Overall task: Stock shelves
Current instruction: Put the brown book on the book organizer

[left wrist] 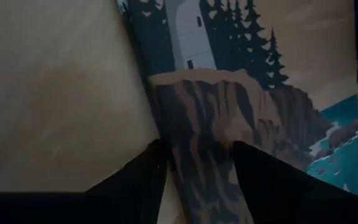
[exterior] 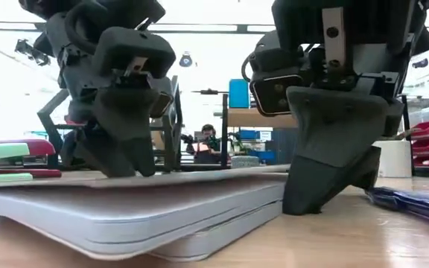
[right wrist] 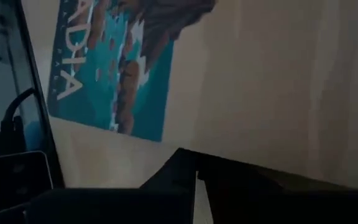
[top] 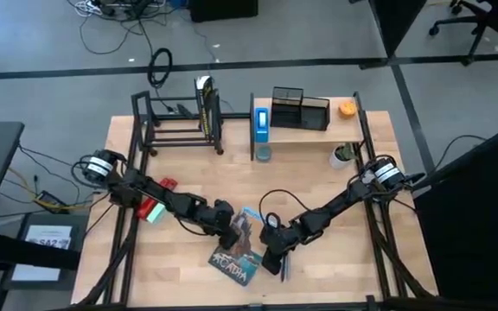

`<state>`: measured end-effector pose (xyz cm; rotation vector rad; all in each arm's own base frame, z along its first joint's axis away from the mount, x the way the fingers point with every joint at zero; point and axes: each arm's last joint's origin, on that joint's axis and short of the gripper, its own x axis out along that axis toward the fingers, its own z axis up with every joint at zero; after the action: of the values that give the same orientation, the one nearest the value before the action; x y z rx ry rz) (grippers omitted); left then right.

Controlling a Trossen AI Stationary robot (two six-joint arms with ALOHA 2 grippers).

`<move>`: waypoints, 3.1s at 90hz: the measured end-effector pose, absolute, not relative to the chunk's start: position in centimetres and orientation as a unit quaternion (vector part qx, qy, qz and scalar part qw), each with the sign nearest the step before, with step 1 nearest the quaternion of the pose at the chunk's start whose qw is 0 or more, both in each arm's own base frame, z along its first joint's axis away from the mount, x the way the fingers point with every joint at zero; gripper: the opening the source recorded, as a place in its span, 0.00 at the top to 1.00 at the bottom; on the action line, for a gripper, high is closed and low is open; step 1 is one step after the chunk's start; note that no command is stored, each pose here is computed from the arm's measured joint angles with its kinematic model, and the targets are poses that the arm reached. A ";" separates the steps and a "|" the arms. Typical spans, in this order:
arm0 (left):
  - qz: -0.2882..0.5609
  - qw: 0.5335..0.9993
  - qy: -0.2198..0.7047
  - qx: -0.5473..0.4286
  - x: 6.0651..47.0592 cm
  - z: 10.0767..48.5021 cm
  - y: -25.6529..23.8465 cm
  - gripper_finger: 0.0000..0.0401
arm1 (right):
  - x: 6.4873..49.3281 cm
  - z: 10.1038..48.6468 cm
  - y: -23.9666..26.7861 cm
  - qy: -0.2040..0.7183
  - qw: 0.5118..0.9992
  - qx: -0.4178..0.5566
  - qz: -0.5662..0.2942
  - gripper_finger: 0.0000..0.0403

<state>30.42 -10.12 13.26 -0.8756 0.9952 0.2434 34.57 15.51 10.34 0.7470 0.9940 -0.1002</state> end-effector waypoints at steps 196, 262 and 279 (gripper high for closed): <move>0.081 0.832 0.357 -0.418 31.6 14.2 -9.2 0.53 | 33.8 12.2 16.2 0.462 0.833 0.298 -0.061 1.00; 0.002 0.826 0.306 -0.473 32.3 16.1 -9.7 0.71 | 33.0 11.3 16.4 0.436 0.851 0.275 -0.101 1.00; 0.026 0.832 0.306 -0.461 32.2 15.8 -9.6 0.96 | 32.8 11.3 16.8 0.436 0.853 0.270 -0.100 1.00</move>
<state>32.19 -9.58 15.80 -0.9783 0.6496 0.0550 32.77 16.82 11.32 0.5681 0.9165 -0.2099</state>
